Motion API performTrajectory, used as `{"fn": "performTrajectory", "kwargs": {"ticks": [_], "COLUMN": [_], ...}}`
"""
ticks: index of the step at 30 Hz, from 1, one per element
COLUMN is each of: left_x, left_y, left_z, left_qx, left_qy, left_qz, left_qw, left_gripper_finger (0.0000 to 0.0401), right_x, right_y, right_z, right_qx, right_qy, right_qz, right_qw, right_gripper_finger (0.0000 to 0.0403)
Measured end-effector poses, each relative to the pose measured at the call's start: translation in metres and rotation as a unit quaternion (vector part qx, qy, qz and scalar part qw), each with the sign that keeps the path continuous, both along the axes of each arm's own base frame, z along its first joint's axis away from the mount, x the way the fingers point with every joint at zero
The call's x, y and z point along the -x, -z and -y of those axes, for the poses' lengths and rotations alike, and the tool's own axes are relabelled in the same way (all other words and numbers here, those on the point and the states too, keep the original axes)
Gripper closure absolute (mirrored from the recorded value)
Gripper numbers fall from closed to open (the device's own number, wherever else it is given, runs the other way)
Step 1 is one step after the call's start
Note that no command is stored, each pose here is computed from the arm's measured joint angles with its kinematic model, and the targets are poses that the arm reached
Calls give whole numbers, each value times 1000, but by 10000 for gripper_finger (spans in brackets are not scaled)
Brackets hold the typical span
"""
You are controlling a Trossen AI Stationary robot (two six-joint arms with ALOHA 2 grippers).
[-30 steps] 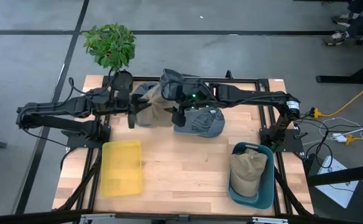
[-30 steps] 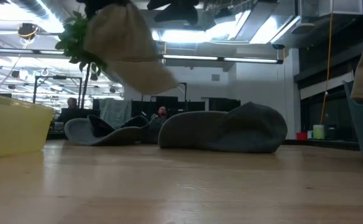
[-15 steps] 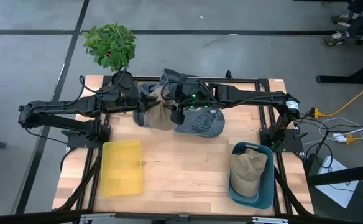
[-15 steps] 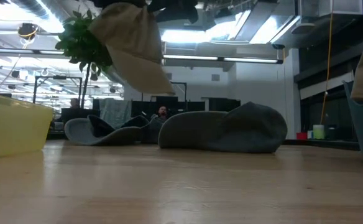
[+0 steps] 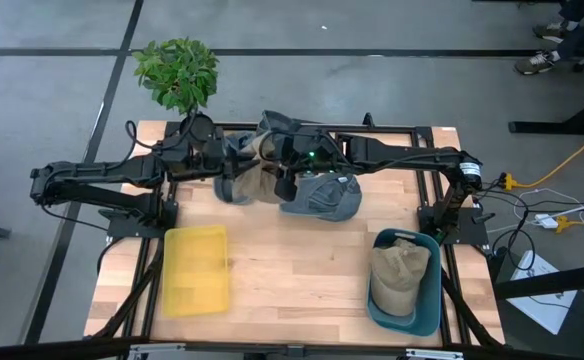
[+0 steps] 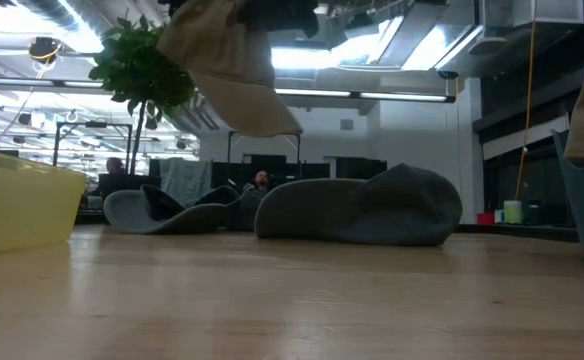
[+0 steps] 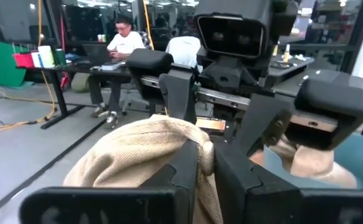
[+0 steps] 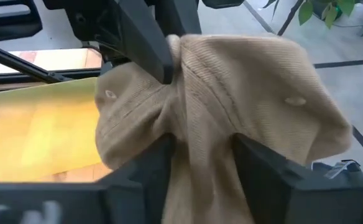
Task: Pick & Place hat
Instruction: Put the brown cap into the blue bin
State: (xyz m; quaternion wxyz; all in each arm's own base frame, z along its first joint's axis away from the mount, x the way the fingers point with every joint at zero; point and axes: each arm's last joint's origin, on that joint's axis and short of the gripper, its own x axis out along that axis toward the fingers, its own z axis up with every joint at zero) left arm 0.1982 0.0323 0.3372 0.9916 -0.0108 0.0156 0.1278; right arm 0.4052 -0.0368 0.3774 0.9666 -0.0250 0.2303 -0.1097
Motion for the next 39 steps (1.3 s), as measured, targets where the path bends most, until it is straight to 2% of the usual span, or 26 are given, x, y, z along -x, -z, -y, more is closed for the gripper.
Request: {"fn": "performTrajectory", "kwargs": {"ticks": [5,7,14,21,28,39], "left_x": [2,3,9,22,28,48], "left_y": [4,5,4,4,15,10], "left_z": [0,0,2,6,5,6], "left_qx": [-5,-1,-2,4,26,-53], "left_qy": [0,1,5,42,7,-3], "left_qz": [-25,-32,-38,-55,-113,-128], "left_qw": [1000,999,999,998,993,990], "left_gripper_finger": [345,333,288,242,222,221], "right_x": [2,2,4,6,5,9], "right_y": [4,5,8,9,6,13], "right_z": [0,0,4,13,18,16], "right_qx": [0,2,-2,-9,-6,1], "right_qy": [-1,-2,4,21,18,-24], "right_qz": [-22,-30,-45,-51,-34,-79], "right_qw": [1000,1000,999,998,999,997], "right_gripper_finger": [359,390,397,399,400,401]}}
